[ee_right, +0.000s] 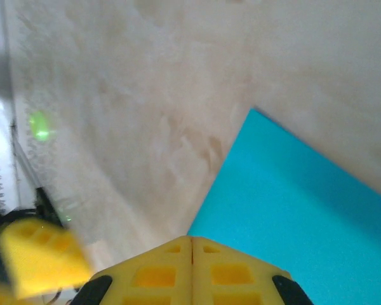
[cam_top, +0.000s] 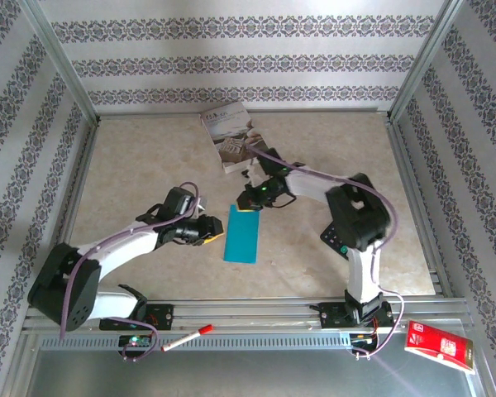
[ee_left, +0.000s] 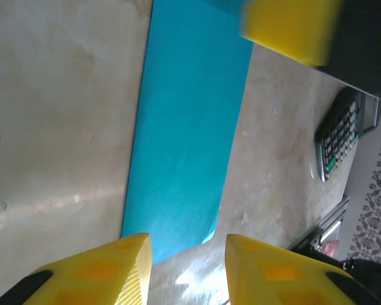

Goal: Fold a paper plane with a square sheet of paper (pick it up from the middle)
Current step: First fold in half a square sheet of paper at the center of the table, then fold the triangle a second time at the center of the table.

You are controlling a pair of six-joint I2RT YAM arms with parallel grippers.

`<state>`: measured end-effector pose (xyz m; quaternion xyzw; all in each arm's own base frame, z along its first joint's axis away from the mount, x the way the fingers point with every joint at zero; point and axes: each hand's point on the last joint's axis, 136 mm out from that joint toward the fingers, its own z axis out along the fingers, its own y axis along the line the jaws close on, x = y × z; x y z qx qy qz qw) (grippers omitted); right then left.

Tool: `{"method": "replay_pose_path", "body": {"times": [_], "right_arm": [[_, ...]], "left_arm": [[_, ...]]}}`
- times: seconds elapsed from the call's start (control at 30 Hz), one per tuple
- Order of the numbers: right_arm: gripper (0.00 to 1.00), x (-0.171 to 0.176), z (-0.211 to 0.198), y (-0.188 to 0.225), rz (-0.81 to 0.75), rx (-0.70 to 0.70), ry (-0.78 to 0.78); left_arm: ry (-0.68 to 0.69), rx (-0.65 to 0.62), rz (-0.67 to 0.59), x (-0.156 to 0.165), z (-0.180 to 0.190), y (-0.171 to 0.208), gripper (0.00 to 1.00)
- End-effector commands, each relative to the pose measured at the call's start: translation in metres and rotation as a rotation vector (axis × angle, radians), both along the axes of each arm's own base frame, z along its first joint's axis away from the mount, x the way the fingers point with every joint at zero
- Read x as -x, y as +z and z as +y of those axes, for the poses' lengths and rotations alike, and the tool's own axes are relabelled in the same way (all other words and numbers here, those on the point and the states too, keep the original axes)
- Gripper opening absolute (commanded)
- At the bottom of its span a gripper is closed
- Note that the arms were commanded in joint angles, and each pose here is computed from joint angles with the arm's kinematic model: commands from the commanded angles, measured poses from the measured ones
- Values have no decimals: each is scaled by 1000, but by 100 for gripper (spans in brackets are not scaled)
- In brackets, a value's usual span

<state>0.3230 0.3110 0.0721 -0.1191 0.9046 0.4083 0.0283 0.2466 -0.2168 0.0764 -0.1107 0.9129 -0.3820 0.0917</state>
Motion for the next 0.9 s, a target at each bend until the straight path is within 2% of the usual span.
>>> {"method": "replay_pose_path", "body": {"times": [0.0, 0.07, 0.13, 0.27, 0.43, 0.7, 0.87], "right_arm": [[9, -3, -34, 29, -66, 22, -124], [11, 3, -63, 17, -72, 136, -230], [14, 15, -82, 7, -59, 192, -311], [20, 32, -82, -1, -42, 148, -390], [28, 52, -58, -14, -15, 131, -345], [31, 64, -54, -23, 2, 158, -306], [33, 86, -53, -18, 17, 179, -208]], "left_arm": [[10, 17, -54, -28, -16, 8, 32], [-13, 5, -47, -36, -21, 2, 29], [-42, -2, -36, -43, -28, -5, 24], [-95, -2, -1, -51, -41, -16, 15], [-131, -24, 52, -43, -47, -34, 5], [-116, -90, 94, -28, -34, -58, 1], [-69, -90, 99, -18, -40, -62, 2]]}}
